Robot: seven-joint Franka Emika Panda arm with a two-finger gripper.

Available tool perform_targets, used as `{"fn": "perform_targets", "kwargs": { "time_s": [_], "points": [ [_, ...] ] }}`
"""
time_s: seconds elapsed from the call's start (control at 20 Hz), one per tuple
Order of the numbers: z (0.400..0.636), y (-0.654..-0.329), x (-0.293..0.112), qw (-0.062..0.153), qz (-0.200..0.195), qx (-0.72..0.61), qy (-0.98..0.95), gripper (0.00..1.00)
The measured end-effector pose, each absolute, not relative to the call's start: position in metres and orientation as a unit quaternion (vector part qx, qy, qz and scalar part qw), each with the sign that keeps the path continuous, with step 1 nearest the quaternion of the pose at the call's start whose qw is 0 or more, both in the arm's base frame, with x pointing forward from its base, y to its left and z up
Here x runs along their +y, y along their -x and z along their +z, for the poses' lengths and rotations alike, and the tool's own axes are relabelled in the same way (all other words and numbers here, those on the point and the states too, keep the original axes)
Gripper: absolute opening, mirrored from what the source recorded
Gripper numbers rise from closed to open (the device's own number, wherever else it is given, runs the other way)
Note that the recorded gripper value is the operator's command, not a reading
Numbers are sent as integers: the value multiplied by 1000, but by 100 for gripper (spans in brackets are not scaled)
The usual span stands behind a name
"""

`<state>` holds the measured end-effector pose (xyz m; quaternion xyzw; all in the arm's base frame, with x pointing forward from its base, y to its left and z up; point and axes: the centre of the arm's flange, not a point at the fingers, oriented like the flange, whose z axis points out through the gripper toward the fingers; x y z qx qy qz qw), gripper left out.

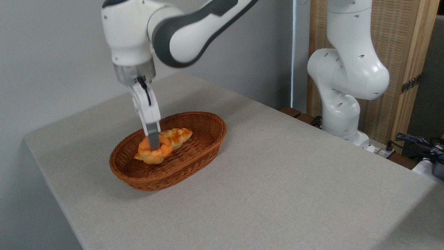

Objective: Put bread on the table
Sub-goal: 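Lower the gripper onto the round orange bun and close on it, then lift the bun out of the basket and carry it beside the basket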

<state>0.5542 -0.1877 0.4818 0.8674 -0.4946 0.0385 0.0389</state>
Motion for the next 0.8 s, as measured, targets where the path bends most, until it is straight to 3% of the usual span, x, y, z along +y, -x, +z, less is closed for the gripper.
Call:
{"fn": "perform_targets", "kwargs": {
  "time_s": [0.2, 0.3, 0.5, 0.7, 0.75, 0.8],
  "points": [
    [527, -546, -178, 35, 36, -492, -869, 37],
    [540, -549, -160, 19, 43, -483, -874, 39],
    [545, -562, -99, -38, 36, -462, -886, 41],
    [534, -578, -34, -47, 31, -441, -896, 46],
    [527, -581, -20, -46, 25, -437, -898, 54],
    [519, -583, -12, -44, 18, -435, -899, 70]
  ]
}}
